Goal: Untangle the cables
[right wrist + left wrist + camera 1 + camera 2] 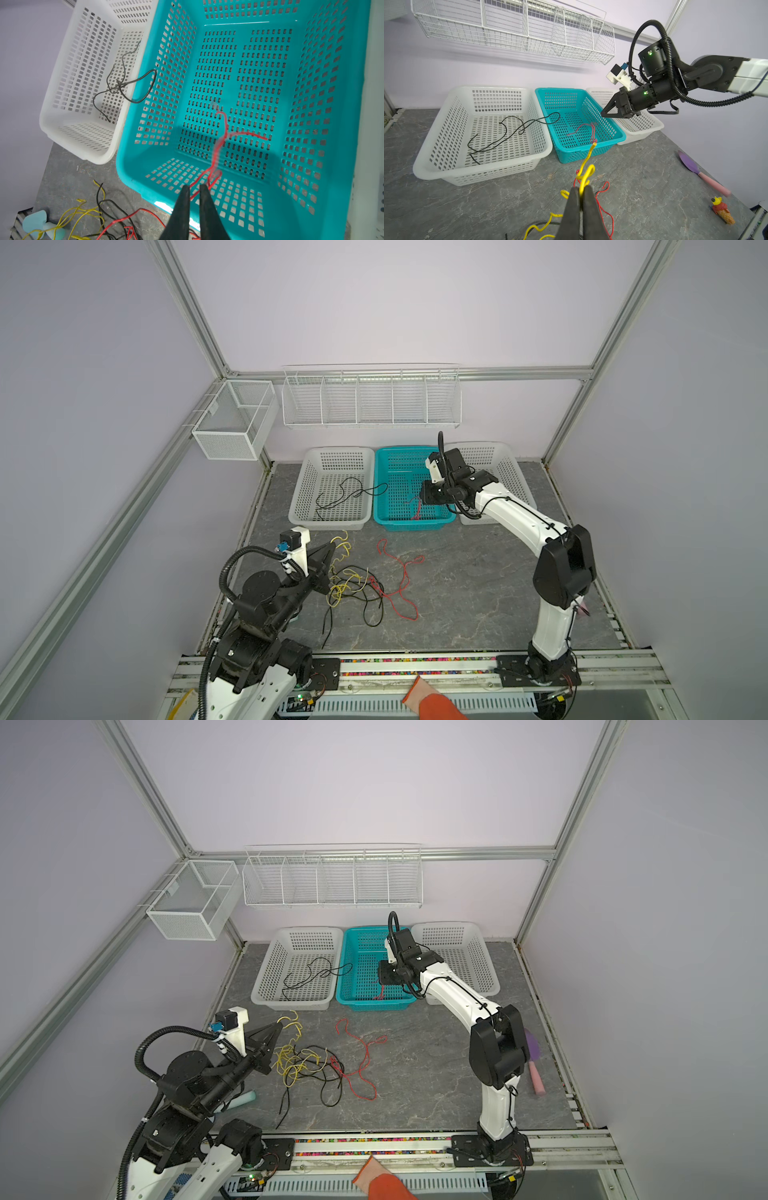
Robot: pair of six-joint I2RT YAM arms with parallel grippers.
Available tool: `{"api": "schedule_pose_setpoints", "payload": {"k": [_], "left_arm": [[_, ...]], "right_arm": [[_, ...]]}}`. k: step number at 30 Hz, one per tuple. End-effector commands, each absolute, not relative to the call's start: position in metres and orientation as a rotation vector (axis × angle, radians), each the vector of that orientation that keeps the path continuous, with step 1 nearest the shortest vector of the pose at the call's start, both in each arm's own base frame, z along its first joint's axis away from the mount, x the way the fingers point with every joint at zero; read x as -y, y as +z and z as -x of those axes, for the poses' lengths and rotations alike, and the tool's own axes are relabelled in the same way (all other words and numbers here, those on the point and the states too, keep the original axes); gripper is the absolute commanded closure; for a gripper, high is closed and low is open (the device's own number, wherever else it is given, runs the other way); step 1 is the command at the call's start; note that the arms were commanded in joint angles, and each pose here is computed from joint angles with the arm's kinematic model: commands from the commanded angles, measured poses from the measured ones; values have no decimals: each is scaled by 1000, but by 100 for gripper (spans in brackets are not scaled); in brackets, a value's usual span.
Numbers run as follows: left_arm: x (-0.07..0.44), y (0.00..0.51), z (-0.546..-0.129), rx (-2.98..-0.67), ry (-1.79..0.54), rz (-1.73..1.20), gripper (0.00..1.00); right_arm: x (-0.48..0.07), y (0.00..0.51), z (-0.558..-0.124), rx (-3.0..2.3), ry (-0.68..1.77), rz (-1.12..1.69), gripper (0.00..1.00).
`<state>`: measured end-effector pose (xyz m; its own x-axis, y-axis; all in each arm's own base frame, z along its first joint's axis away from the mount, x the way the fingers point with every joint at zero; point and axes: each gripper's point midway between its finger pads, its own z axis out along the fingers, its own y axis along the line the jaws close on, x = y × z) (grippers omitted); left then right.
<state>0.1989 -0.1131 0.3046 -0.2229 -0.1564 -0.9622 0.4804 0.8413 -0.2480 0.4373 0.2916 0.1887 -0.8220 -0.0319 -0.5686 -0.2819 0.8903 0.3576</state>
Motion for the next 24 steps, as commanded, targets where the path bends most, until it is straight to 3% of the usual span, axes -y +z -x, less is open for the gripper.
{"api": "schedule_pose_setpoints", "payload": {"k": [1, 6, 12, 19, 24], "left_arm": [[109, 307, -199, -1667, -569, -251, 100], [109, 307, -197, -1655, -572, -256, 100], [111, 306, -198, -1660, -580, -265, 100], [114, 305, -198, -1665, -591, -277, 100], [116, 302, -199, -1675, -595, -288, 100]], "right_arm": [[-286, 192, -443, -2488, 533, 232, 82], [-285, 206, -432, -2464, 563, 260, 76], [-295, 212, -371, -2412, 763, 321, 54], [-325, 169, -289, -2447, 843, 510, 51], [-340, 136, -266, -2475, 846, 579, 52]]}}
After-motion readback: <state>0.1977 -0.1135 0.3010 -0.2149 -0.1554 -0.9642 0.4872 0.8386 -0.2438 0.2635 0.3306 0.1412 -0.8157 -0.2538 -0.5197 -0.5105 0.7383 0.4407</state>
